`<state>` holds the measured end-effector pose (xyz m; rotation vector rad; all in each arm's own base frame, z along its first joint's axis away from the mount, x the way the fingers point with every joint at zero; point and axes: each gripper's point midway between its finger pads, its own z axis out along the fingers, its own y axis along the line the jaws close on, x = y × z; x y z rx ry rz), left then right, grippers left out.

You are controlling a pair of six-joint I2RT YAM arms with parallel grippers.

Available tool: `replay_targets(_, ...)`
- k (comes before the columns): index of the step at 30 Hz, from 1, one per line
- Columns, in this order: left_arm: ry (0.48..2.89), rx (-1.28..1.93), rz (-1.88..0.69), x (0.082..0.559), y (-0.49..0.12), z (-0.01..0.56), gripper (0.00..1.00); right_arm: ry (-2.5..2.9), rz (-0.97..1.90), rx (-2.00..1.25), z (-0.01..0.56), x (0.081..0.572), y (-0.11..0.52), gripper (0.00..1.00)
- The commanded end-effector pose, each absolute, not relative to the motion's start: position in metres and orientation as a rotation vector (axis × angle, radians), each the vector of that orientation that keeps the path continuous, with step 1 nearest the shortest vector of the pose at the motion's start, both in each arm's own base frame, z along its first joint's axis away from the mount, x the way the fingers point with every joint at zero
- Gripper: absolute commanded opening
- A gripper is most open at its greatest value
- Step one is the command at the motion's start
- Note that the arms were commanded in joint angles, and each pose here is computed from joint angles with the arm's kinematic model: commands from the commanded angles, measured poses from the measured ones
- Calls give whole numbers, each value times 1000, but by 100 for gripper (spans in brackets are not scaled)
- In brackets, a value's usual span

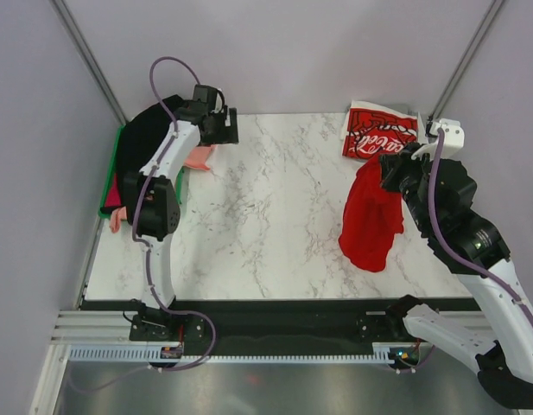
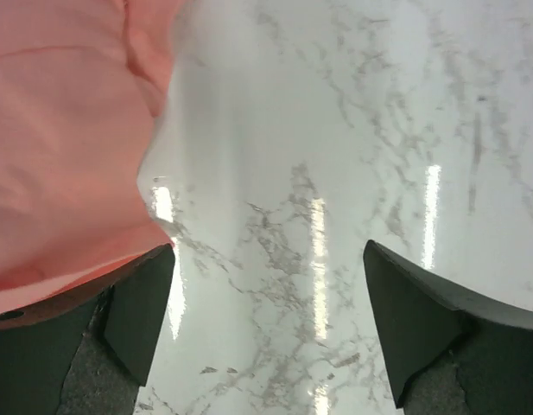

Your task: Fold and stack the t-shirts

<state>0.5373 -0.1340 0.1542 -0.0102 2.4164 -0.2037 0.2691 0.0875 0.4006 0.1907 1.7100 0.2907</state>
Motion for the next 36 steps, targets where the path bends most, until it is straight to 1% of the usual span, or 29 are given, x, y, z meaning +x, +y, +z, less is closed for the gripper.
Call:
replay_targets(1,2525,-235,-79,548,-51,99,97,1666,370,213,415,268,94,0)
replay_targets(3,2541,-295,-99,550,-30,88,97,1672,378,216,413,268,95,0)
replay_targets(5,2560,-377,-76,552,10,71,97,1682,377,214,409,269,97,0)
replay_targets(6,2581,-390,-63,551,19,62,97,1690,379,213,406,270,98,0)
replay_targets(7,2570,-437,-43,553,41,63,96,1694,376,212,404,270,98,0)
replay_targets(8,2582,-473,-30,552,52,53,96,1703,377,211,402,273,101,0)
replay_targets(10,2559,-584,-40,552,76,52,96,1711,381,211,399,276,103,0)
replay_targets(13,2532,-588,-95,556,70,65,96,1736,409,186,394,288,118,0)
replay_targets(15,2495,-549,-119,558,54,92,98,1722,454,167,400,295,130,0)
replay_targets(16,2487,-549,-120,555,50,99,98,1746,508,124,395,300,147,0)
replay_targets(17,2473,-547,-131,553,44,110,100,1709,563,107,406,305,158,0)
replay_targets(18,2438,-523,-149,548,33,136,100,1685,618,77,417,306,170,0)
replay_targets(19,2425,-513,-159,545,27,146,100,1712,720,-30,417,309,202,0)
replay_targets(20,2404,-506,-169,540,22,161,100,1691,774,-97,431,308,220,0)
replay_targets(21,2375,-485,-192,531,13,183,100,1583,846,-172,485,295,235,0)
replay_targets(22,2351,-482,-206,525,10,197,100,1571,904,-289,494,279,274,0)
replay_targets(23,2333,-484,-221,519,8,210,100,1483,866,-381,519,266,284,0)
replay_targets(24,2288,-468,-235,506,5,236,100,1356,900,-395,569,245,284,0)
replay_targets(25,2266,-459,-242,499,3,248,100,1299,941,-426,587,230,294,0)
replay_targets(27,2236,-440,-236,483,4,268,100,1206,974,-391,626,216,279,0)
replay_targets(28,2185,-423,-235,468,3,294,100,1195,965,-367,632,213,270,0)
replay_targets(29,2163,-412,-228,458,4,307,100,1209,923,-307,632,218,257,0)
replay_targets(30,2167,-408,-219,446,4,309,100,1261,875,-292,610,226,255,0)
replay_targets(31,2118,-399,-214,428,5,331,100,1244,858,-262,610,216,233,0)
replay_targets(32,2106,-392,-211,418,5,337,100,1251,831,-240,600,217,225,0)
replay_targets(33,2130,-392,-208,407,4,328,100,1361,710,-174,551,239,218,0)
replay_targets(34,2124,-386,-209,396,3,330,100,1362,666,-105,543,233,192,0)
replay_targets(35,2092,-383,-213,379,2,342,100,1407,584,-38,518,242,177,0)
replay_targets(36,2126,-391,-225,367,-1,325,100,1514,415,47,458,260,162,0)
